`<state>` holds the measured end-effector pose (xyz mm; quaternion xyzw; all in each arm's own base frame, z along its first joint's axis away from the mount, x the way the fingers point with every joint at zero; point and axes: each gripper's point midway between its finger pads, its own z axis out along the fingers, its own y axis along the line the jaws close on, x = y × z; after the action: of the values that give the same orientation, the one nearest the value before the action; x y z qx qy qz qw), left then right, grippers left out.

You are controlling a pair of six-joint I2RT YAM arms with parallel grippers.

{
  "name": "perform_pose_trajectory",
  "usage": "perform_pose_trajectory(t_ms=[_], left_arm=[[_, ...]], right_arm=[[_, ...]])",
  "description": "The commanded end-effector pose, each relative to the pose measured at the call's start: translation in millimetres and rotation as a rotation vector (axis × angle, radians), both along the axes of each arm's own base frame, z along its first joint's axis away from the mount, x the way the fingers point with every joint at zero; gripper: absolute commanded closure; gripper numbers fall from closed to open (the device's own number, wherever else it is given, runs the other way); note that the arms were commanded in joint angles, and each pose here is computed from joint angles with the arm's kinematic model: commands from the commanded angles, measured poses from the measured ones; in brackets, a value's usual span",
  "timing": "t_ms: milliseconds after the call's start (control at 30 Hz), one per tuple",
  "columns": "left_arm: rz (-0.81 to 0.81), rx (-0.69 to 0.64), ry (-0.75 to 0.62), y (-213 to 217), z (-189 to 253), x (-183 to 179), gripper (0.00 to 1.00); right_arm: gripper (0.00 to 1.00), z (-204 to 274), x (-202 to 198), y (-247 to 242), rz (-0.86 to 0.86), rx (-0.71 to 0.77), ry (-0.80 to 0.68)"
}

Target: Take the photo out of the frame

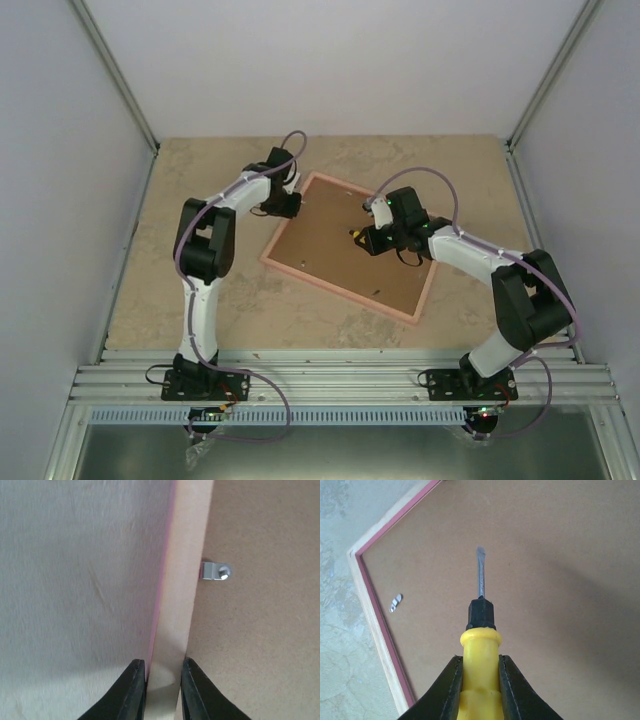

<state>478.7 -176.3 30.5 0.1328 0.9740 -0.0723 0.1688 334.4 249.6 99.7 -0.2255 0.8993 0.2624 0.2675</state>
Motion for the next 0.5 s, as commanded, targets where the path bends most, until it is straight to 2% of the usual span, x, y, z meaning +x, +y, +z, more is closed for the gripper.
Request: perform_pose_trajectory(t_ms=[0,467], left_arm=[[0.101,-0.004,0.068,13,4,-28,0.83],[0.169,-0.085,0.14,1,9,-81,0.88]], right_arm=[[1.0,10,10,6,0.014,0.028,-0.03],[0.99,13,9,28,0.076,0.049,-0.041]])
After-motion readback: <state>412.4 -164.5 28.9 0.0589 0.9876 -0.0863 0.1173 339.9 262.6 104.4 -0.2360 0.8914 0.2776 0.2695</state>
